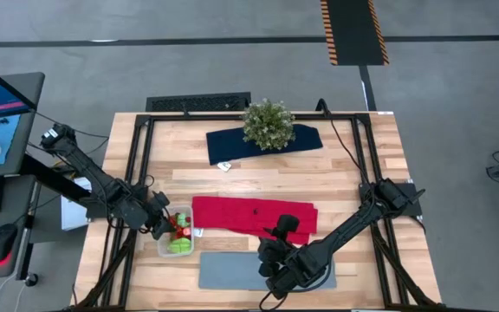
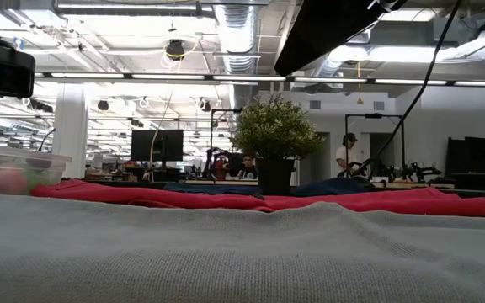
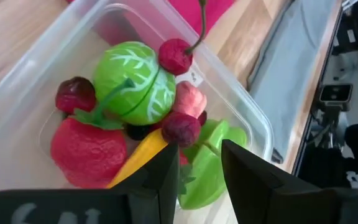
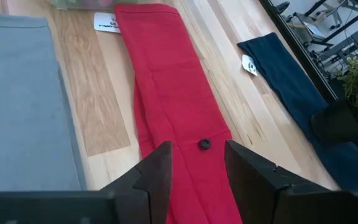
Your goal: Pick and placing Produce into tupperware
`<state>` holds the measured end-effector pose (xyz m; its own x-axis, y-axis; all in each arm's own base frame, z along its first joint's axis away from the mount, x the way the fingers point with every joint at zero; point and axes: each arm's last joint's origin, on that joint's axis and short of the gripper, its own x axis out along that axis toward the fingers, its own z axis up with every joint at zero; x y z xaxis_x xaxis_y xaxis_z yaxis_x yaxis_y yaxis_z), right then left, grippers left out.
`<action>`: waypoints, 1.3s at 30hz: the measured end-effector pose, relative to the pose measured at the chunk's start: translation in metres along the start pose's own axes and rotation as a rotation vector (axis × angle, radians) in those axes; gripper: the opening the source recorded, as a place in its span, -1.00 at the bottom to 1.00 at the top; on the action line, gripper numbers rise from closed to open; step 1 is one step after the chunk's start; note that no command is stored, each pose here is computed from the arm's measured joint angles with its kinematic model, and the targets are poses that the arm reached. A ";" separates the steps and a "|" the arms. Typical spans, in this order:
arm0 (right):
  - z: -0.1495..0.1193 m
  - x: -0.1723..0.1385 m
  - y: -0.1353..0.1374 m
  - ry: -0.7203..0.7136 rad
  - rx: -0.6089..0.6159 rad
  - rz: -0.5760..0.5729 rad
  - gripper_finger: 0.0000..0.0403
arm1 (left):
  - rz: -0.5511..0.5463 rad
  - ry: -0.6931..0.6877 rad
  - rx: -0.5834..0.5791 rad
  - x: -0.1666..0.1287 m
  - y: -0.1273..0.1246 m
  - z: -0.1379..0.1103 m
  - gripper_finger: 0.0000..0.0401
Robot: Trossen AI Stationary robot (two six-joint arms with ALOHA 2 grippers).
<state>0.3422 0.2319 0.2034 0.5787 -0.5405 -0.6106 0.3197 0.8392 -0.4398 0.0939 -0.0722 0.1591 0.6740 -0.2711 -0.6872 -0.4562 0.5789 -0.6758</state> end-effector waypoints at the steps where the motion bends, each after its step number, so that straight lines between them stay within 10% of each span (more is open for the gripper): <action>1: 0.000 0.000 0.000 0.001 0.001 -0.001 -0.15 | -0.003 -0.002 0.000 0.000 0.000 0.000 -0.45; 9: 0.001 0.008 -0.004 0.009 0.009 -0.019 -0.15 | -0.025 -0.118 0.104 0.000 -0.004 0.004 -0.45; 16: -0.010 0.044 -0.017 0.065 -0.008 -0.078 -0.19 | -0.150 -0.382 0.326 -0.005 -0.025 0.013 -0.45; 25: -0.006 0.085 -0.038 0.104 0.030 -0.120 -0.19 | -0.153 -0.817 0.339 -0.017 -0.049 0.028 -0.45; 39: 0.013 0.105 -0.036 0.142 -0.201 0.339 -0.58 | -0.029 -0.998 0.442 -0.003 -0.064 0.037 -0.45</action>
<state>0.4007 0.1459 0.1636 0.5120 -0.2501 -0.8217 -0.0318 0.9505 -0.3091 0.1424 -0.0805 0.2143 0.9400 0.3410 -0.0116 -0.3175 0.8618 -0.3956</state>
